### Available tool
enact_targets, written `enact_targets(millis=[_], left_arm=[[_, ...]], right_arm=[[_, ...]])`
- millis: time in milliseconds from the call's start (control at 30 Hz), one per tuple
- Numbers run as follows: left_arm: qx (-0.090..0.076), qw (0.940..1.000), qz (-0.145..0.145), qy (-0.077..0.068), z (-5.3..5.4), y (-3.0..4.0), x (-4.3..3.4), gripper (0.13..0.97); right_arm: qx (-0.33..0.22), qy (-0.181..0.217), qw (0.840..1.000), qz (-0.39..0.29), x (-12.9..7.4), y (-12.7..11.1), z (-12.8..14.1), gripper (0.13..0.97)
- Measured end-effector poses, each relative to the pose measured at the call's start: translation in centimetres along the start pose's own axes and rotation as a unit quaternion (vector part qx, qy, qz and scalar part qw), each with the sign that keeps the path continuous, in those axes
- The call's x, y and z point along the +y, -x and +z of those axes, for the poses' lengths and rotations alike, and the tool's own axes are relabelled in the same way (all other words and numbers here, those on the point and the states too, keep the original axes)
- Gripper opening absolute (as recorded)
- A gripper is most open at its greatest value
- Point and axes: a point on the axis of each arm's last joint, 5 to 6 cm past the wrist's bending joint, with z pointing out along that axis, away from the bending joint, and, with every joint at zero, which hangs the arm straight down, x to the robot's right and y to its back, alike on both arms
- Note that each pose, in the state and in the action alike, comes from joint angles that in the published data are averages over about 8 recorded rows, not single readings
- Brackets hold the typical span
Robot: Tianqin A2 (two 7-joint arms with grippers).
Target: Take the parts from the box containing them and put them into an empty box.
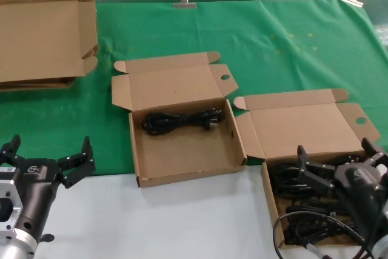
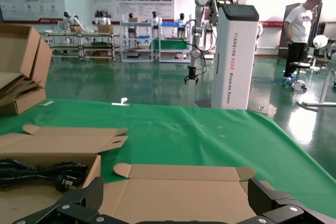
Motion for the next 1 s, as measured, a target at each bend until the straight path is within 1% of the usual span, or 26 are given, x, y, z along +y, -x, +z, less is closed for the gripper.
enact_targets(millis=[1000], left_arm=[[0.0, 1.0, 0.0, 0.0, 0.0, 0.0, 0.0, 0.966]], right_arm=[[0.0, 0.0, 1.0, 0.0, 0.0, 0.0, 0.0, 0.966]])
